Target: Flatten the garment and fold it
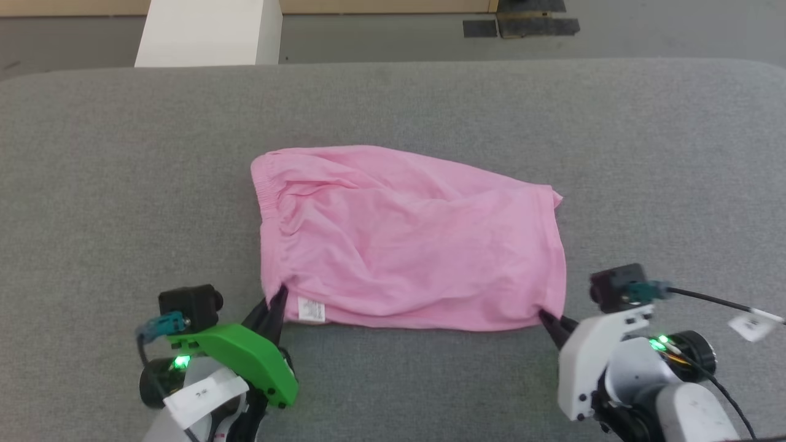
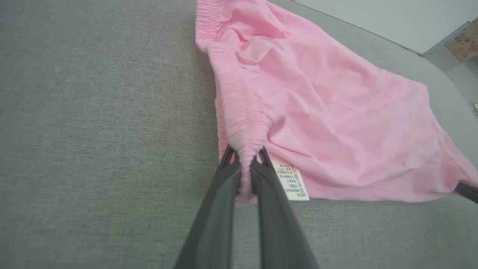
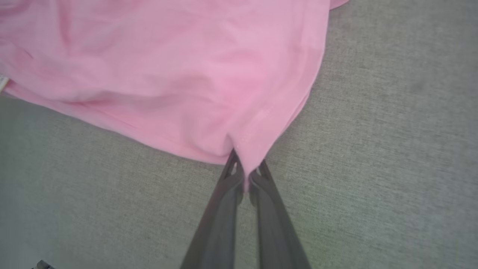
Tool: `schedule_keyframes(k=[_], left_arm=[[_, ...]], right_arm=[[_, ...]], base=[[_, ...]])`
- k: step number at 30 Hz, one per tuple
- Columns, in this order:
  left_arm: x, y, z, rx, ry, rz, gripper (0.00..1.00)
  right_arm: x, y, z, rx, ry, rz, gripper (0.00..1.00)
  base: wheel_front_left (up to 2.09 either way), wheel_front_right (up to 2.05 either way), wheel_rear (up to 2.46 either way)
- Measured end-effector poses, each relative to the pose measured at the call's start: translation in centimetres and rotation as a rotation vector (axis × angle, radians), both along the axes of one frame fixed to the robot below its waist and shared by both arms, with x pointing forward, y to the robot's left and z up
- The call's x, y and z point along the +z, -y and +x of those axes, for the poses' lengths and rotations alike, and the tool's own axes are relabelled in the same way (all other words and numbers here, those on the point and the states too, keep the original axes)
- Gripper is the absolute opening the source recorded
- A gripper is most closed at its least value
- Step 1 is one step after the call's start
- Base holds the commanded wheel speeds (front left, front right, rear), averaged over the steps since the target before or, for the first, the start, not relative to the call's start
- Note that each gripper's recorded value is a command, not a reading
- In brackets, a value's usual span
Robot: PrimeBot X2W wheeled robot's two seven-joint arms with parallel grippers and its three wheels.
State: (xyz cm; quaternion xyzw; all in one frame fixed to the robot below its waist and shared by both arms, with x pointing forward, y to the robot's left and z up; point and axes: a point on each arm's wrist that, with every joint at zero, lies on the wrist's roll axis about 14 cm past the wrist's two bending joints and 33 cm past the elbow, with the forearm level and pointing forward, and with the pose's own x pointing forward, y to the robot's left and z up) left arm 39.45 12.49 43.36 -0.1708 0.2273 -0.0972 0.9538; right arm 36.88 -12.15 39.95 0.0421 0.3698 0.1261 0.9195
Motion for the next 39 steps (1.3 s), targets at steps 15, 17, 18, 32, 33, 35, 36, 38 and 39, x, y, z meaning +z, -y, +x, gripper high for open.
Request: schedule_keyframes(k=[15, 17, 18, 32, 33, 35, 36, 38, 39], left_arm=[[19.2, 5.0, 3.8, -0.262, 0.420, -0.321, 0.00], [21.7, 5.3, 5.2, -0.278, 0.442, -0.359, 0.00], [22.6, 5.3, 6.0, -0.273, 0.453, -0.366, 0.00], [31.5, 0.3, 21.0, 0.007, 0.680, -0.443, 0.00], [32.0, 0.0, 21.8, 0.026, 0.706, -0.465, 0.00], [32.7, -0.5, 23.0, 0.057, 0.751, -0.507, 0.00], [32.8, -0.7, 23.6, 0.069, 0.769, -0.521, 0.00], [32.0, -1.1, 24.8, 0.088, 0.773, -0.542, 0.00], [31.3, -1.1, 25.2, 0.092, 0.763, -0.546, 0.00]], right_arm=[[16.3, 2.0, 4.7, 0.052, 0.363, -0.145, 0.00], [18.3, 2.7, 6.6, 0.062, 0.390, -0.201, 0.00], [19.1, 3.0, 7.4, 0.065, 0.402, -0.222, 0.00], [30.3, 4.5, 22.7, -0.012, 0.716, -0.389, 0.00], [30.9, 4.3, 23.6, -0.016, 0.752, -0.390, 0.00], [31.8, 3.8, 24.8, -0.018, 0.813, -0.384, 0.00], [32.0, 3.6, 25.5, -0.017, 0.837, -0.385, 0.00], [31.4, 3.3, 26.5, -0.012, 0.851, -0.381, 0.00], [30.8, 3.2, 26.9, -0.007, 0.845, -0.376, 0.00]], base=[[0.00, 0.00, 0.00], [0.00, 0.00, 0.00], [0.00, 0.00, 0.00], [0.00, 0.00, 0.00], [0.00, 0.00, 0.00], [0.00, 0.00, 0.00], [0.00, 0.00, 0.00], [0.00, 0.00, 0.00], [0.00, 0.00, 0.00]])
